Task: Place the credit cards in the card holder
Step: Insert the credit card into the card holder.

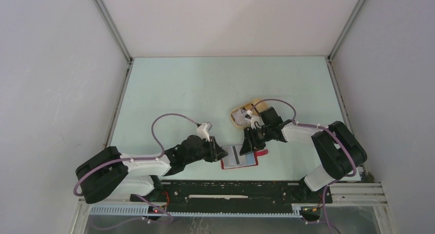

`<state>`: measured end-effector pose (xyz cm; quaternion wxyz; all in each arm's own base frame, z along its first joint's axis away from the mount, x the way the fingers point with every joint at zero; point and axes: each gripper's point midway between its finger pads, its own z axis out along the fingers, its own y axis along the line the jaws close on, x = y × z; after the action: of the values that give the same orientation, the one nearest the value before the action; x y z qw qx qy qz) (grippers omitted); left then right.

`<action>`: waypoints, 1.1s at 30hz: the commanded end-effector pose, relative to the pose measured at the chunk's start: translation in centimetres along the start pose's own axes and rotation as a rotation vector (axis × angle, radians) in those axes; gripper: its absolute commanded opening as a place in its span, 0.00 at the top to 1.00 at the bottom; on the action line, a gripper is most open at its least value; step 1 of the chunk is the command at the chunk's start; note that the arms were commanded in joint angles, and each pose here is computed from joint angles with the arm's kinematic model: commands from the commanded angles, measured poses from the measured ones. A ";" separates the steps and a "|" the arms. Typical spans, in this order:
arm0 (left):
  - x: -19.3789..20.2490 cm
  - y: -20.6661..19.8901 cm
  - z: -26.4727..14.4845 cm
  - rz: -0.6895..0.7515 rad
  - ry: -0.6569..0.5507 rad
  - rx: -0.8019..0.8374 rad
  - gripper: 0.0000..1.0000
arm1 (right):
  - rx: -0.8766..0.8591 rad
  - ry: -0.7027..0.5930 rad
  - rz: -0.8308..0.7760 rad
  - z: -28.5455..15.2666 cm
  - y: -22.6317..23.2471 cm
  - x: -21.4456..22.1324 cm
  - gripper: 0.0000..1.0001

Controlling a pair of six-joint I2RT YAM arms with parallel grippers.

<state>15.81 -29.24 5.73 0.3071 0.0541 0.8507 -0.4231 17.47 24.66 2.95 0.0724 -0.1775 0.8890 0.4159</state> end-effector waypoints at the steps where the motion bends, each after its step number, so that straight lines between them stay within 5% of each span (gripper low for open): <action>1: 0.6 1.9 -1.1 -0.011 0.002 -0.072 0.71 | 0.042 -0.006 -0.082 0.2 0.1 -0.5 0.49; 19: 1.6 2.1 -0.2 -0.021 0.054 -0.076 0.69 | -0.010 0.043 -0.111 0.5 1.9 0.4 0.53; 33: 2.1 1.9 0.1 -0.020 0.071 -0.057 0.78 | -0.044 0.078 -0.146 0.5 2.9 1.4 0.56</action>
<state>14.89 -28.01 2.92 0.2744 0.0511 0.8790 -0.3865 15.20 25.29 2.82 0.0468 -0.2253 0.8844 0.4060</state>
